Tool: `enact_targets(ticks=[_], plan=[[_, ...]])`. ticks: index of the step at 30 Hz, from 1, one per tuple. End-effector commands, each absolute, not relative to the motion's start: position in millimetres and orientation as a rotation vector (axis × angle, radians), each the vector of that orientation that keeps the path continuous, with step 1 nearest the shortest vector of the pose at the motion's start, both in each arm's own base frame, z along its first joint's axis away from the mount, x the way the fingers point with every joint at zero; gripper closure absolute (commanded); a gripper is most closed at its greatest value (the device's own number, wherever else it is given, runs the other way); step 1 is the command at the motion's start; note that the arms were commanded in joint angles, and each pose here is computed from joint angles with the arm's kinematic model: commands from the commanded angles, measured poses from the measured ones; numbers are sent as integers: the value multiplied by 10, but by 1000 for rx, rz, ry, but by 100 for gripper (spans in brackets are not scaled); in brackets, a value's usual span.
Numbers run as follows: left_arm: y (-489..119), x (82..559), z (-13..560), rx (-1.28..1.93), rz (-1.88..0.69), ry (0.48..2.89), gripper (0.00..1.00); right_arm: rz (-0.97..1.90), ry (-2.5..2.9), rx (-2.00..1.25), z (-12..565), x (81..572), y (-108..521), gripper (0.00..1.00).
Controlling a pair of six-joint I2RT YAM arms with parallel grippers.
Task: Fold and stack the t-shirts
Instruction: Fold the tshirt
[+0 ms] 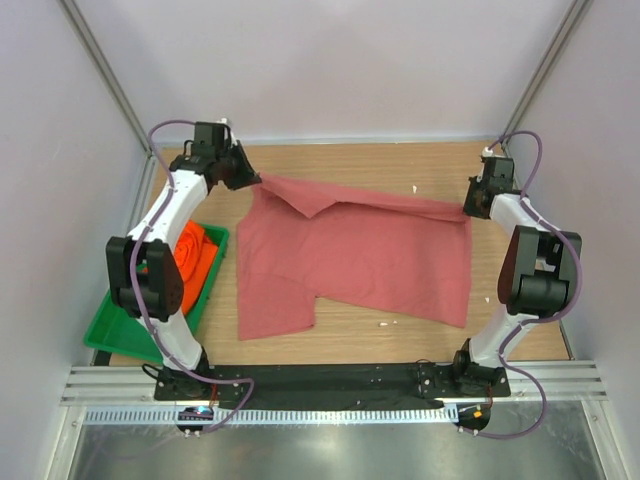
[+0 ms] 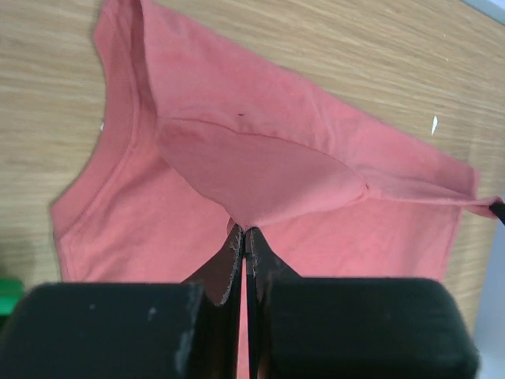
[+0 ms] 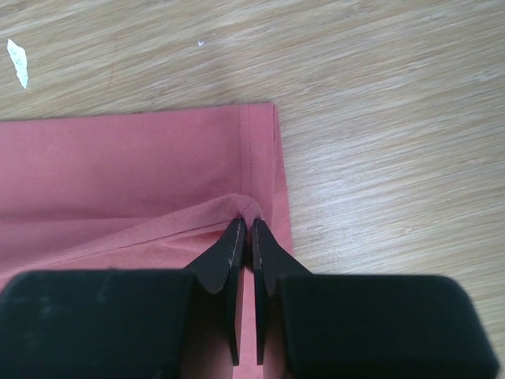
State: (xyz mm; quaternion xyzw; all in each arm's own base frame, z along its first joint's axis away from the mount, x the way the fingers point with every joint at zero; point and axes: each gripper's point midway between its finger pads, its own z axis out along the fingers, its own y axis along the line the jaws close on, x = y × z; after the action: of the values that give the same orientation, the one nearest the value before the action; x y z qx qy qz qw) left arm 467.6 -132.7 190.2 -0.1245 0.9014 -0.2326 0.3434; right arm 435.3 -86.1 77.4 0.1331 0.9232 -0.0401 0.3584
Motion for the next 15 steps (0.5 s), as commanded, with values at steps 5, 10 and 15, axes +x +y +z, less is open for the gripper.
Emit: enact_targets(ticks=[5, 10, 15], plan=[[-1287, 4388, 1673, -369, -617, 2445, 100, -121, 2339, 359, 927, 4389, -905, 89], [-1270, 4314, 1407, -414, -594, 2529, 100, -146, 2373, 372, 847, 4257, -918, 89], [-1138, 4152, 1429, -449, -502, 2556, 90, -167, 2407, 477, 757, 3988, -909, 72]])
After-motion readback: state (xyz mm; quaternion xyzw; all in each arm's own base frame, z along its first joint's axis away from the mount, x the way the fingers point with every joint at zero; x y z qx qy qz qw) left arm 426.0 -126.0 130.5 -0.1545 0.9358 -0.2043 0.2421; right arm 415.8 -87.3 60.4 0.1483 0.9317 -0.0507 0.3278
